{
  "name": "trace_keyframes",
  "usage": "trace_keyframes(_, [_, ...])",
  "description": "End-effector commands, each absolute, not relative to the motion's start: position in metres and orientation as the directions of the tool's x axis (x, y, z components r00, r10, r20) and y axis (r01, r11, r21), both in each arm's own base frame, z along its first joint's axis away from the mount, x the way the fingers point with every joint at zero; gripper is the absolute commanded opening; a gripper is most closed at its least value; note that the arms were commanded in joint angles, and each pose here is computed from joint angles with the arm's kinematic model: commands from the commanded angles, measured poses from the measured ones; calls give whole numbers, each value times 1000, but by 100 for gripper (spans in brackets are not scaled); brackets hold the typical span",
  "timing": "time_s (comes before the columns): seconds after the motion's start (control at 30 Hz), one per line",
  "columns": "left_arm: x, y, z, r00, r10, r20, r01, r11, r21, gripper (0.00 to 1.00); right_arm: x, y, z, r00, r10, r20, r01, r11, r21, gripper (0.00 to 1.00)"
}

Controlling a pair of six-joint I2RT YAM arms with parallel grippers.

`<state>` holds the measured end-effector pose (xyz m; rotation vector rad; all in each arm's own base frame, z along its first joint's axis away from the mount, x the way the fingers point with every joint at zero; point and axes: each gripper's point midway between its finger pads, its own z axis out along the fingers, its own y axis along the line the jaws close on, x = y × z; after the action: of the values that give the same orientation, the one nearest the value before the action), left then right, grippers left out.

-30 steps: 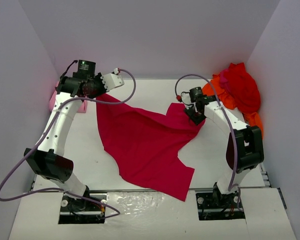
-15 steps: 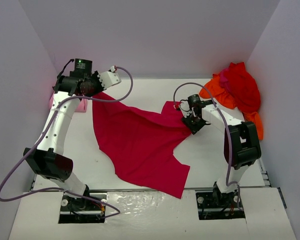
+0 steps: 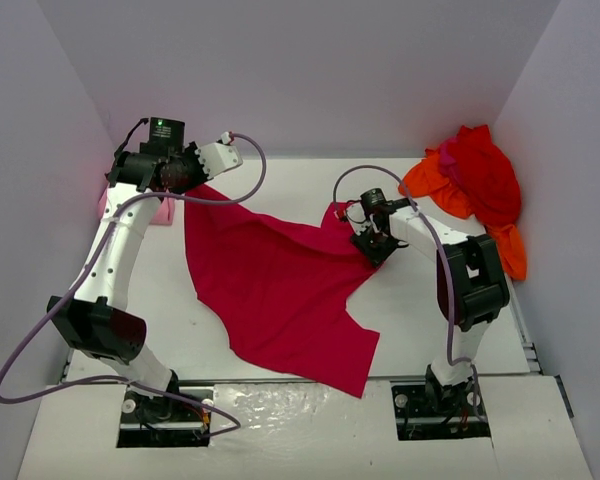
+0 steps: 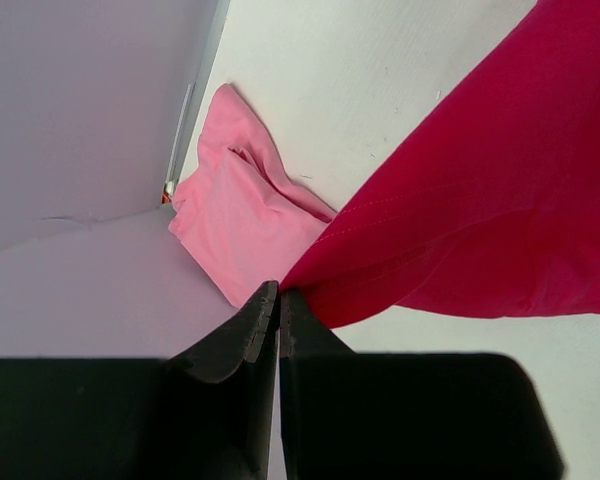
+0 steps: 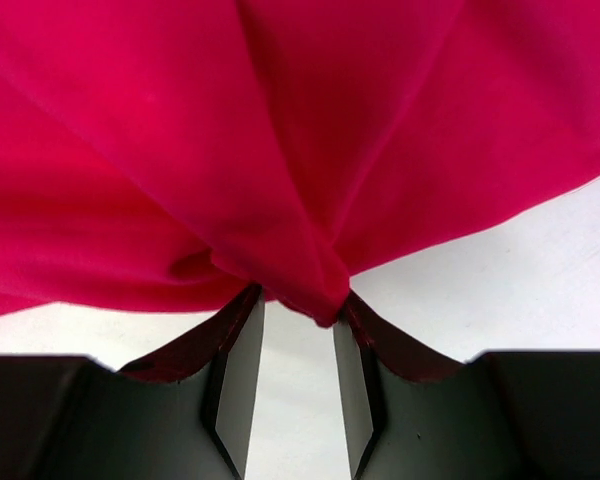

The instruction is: Fold and stack the t-shirts

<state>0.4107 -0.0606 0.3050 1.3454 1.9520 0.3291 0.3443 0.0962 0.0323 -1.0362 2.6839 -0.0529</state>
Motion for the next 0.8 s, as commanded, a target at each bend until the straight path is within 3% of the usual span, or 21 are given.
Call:
trace_keyframes(0.0, [418, -58, 340, -144, 879, -454, 626, 437, 646, 0, 362, 101, 45, -713, -647, -270, -633, 760, -150, 31])
trace_keyframes(0.77, [419, -56, 333, -147, 887, -437, 632, 424, 648, 0, 373, 100, 40, -747, -608, -269, -596, 792, -134, 30])
